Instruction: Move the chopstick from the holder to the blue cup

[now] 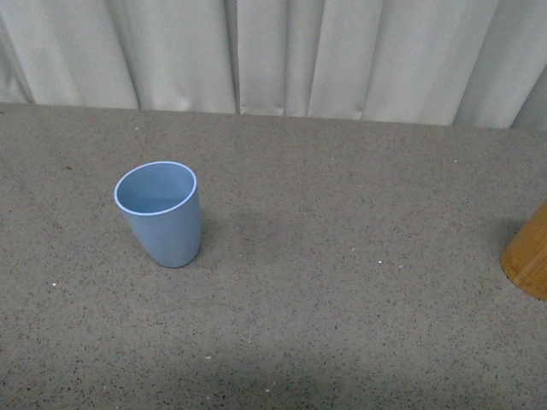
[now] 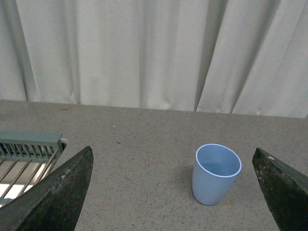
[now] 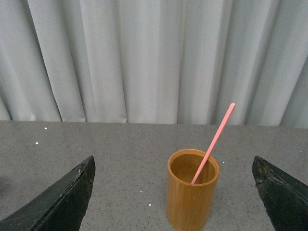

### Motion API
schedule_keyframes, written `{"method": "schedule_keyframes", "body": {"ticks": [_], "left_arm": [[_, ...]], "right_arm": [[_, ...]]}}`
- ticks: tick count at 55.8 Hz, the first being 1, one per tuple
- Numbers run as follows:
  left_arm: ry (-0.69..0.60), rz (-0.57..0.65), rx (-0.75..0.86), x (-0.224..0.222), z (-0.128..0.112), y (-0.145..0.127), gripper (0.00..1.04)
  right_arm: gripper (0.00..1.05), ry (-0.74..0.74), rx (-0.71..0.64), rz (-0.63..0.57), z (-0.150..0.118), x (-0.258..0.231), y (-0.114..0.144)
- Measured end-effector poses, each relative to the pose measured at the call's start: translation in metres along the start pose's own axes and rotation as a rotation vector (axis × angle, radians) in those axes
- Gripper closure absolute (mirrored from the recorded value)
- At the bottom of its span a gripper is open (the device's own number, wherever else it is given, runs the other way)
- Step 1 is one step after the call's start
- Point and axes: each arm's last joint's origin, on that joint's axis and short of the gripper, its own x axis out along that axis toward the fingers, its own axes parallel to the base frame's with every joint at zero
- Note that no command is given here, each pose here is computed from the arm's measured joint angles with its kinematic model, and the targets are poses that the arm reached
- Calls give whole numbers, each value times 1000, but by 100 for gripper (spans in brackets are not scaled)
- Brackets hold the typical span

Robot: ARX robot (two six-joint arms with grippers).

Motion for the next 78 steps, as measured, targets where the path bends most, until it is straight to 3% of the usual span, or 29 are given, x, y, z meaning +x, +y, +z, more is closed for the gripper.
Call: {"method": "schedule_keyframes", "body": {"ticks": [78], "left_arm": [[0, 0, 0, 0, 0, 0, 7]], "right_arm": [[10, 0, 0, 0, 0, 0, 0]]}}
